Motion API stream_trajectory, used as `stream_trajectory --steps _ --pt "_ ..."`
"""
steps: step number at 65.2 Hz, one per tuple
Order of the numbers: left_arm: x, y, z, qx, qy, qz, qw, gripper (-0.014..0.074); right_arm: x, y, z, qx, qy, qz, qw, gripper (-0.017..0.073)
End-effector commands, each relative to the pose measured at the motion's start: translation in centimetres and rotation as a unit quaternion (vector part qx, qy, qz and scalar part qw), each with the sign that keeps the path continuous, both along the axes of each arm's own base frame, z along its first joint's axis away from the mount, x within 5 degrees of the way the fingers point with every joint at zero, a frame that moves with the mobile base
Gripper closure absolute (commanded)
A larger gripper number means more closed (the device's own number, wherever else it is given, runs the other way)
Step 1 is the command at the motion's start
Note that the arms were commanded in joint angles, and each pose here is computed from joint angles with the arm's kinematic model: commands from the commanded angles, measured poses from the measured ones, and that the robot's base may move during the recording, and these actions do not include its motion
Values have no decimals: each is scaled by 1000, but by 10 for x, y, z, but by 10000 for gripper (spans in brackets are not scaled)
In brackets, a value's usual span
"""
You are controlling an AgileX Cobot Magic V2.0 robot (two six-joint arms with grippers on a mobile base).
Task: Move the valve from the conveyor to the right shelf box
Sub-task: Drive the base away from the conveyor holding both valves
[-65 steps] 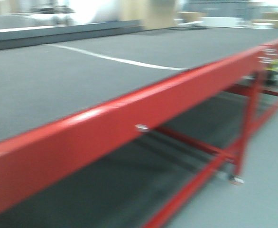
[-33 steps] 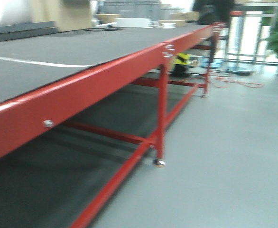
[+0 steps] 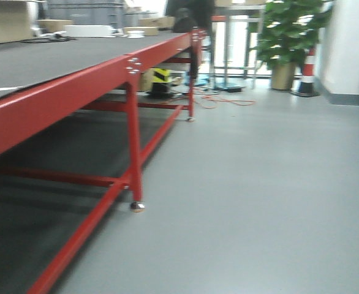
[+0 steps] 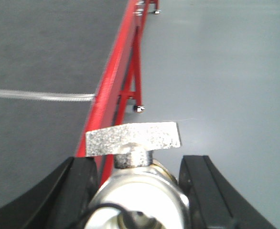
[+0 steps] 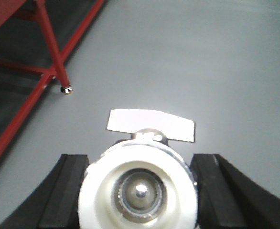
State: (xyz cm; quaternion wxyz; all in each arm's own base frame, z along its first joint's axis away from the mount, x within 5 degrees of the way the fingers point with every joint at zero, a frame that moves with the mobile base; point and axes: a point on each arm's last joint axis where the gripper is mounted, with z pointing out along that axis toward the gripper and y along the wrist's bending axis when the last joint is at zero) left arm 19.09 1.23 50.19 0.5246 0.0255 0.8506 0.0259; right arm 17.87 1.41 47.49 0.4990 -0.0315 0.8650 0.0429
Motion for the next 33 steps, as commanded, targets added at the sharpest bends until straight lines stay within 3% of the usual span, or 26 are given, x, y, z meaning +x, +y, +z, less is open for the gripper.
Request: stream_trajectory --steps 1,33 --pt "-4 -2 10 -4 -37 -3 999 704 -4 -1 13 0 -52 -4 999 712" --pt "-4 -2 10 -4 -37 -3 999 704 -4 -1 13 0 -52 -4 999 712"
